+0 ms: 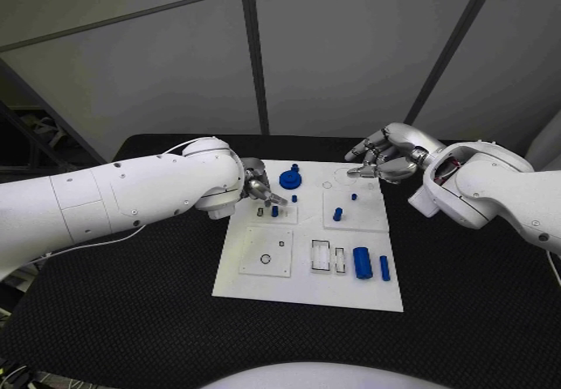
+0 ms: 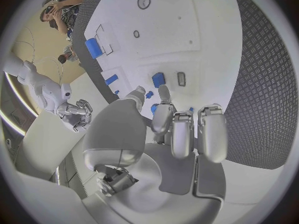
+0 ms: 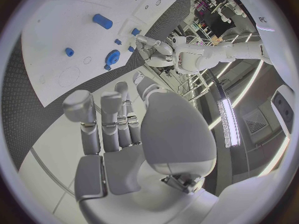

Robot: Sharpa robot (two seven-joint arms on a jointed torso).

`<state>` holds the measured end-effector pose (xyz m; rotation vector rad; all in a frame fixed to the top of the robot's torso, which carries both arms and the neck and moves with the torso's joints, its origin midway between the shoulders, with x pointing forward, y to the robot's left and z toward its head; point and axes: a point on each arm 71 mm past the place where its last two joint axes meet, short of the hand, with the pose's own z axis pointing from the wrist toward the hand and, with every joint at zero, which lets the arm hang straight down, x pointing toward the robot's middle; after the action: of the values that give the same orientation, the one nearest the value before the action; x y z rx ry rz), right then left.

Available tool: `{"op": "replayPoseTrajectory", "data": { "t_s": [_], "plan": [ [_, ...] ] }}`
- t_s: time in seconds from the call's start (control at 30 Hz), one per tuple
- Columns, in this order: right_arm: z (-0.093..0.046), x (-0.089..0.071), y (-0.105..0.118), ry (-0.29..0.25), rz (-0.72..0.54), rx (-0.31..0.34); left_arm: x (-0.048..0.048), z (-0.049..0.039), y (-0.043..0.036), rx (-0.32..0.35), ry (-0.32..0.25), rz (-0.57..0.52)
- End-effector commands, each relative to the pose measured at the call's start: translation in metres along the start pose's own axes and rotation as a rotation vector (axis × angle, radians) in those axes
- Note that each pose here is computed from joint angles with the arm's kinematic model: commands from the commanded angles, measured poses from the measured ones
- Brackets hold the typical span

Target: Assemble the parts on the task board

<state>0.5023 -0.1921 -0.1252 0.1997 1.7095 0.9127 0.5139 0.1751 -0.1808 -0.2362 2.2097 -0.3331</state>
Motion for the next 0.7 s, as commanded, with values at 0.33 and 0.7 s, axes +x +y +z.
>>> {"op": "replayPoseTrajectory", "data": {
  "t_s": [0.33, 0.7],
  "plan": [
    [0.001, -0.002, -0.001, -0.001, -0.008, 0.004, -0.0277, -0.0095, -0.0062, 0.049, -0.002, -0.065],
    [0.001, -0.002, -0.001, 0.001, -0.008, 0.006, -0.0721, 0.0076, 0.0131, -0.029, -0.004, -0.075]
  ]
}}
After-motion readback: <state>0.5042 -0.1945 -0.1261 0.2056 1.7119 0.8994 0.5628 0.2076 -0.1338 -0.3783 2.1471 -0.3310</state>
